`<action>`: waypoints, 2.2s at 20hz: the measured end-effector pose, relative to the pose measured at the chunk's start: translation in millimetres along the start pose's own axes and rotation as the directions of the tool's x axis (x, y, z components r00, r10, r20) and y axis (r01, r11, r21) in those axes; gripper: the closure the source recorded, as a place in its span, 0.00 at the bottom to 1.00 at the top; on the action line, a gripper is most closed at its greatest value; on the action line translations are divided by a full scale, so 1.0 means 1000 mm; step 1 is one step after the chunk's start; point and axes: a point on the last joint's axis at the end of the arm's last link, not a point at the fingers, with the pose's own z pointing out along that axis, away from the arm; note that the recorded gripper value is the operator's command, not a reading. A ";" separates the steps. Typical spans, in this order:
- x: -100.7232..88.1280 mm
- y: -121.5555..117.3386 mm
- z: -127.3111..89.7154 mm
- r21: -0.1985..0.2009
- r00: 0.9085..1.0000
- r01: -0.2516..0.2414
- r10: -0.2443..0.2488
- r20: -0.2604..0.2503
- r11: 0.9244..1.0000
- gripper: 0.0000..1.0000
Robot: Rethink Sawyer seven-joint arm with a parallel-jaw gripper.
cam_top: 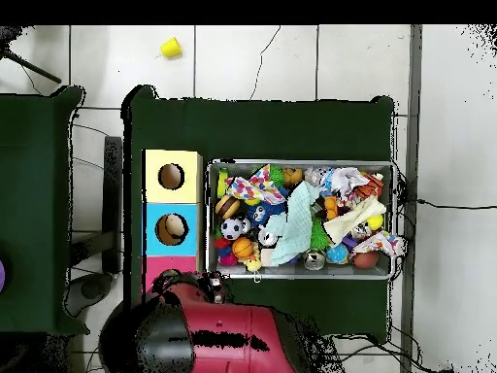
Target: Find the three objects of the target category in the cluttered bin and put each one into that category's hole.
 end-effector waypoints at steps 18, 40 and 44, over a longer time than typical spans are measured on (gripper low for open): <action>-0.017 -0.119 0.028 -0.024 0.979 -0.199 0.197 -0.043 0.980 1.00; -0.039 -0.191 0.148 -0.134 0.981 -0.152 0.133 -0.141 0.979 1.00; -0.049 -0.200 0.168 -0.153 0.985 -0.132 0.111 -0.134 0.979 1.00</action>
